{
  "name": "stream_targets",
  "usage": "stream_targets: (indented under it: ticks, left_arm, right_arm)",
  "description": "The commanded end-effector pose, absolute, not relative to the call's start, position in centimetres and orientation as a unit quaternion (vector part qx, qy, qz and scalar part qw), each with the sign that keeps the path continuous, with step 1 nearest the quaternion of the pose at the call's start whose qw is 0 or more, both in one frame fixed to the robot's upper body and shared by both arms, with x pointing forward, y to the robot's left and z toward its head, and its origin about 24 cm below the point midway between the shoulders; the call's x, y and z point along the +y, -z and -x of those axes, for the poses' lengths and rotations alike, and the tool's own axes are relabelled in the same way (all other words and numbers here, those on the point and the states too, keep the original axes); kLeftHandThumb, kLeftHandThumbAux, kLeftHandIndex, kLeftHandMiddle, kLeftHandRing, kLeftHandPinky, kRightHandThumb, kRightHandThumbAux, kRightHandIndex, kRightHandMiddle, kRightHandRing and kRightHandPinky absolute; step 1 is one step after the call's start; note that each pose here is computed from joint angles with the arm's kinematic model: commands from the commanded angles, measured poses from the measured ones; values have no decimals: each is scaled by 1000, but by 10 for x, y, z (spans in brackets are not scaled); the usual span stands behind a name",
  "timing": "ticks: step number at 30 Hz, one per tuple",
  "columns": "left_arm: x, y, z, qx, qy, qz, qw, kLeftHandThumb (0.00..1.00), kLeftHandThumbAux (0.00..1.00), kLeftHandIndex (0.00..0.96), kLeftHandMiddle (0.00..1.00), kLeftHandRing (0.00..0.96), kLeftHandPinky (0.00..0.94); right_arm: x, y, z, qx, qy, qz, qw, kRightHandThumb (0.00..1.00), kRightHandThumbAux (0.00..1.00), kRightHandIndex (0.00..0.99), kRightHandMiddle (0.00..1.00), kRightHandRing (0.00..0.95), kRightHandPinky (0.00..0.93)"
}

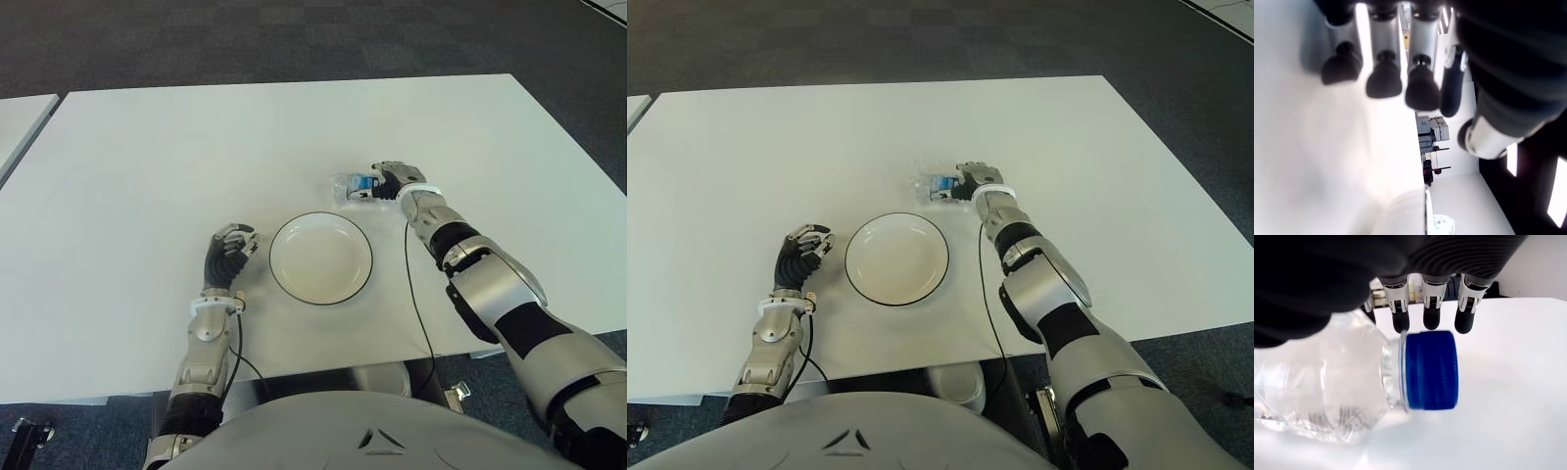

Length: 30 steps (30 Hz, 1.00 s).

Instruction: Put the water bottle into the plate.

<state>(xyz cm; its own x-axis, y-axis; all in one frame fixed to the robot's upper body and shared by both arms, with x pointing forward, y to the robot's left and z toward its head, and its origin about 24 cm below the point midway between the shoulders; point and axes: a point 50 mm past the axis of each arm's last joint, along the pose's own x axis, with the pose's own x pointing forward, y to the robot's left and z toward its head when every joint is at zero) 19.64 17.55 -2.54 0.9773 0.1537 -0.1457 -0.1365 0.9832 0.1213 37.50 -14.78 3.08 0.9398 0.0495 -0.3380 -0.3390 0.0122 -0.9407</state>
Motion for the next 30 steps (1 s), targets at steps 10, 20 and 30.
stream_targets:
  ticks: [10, 20, 30]
  left_arm:
    - [176, 38, -189, 120, -68, -31, 990, 713, 708, 439, 787, 800, 821]
    - [176, 38, -191, 123, -69, -23, 990, 712, 709, 438, 788, 803, 821]
    - [177, 37, -191, 119, -68, -19, 990, 712, 709, 438, 782, 797, 819]
  right_arm:
    - [-148, -17, -368, 159, -171, 706, 669, 627, 269, 0, 0, 0, 0]
    - [-137, -10, -362, 134, -155, 731, 651, 640, 335, 0, 0, 0, 0]
    - [-129, -5, -358, 112, -148, 722, 666, 632, 416, 0, 0, 0, 0]
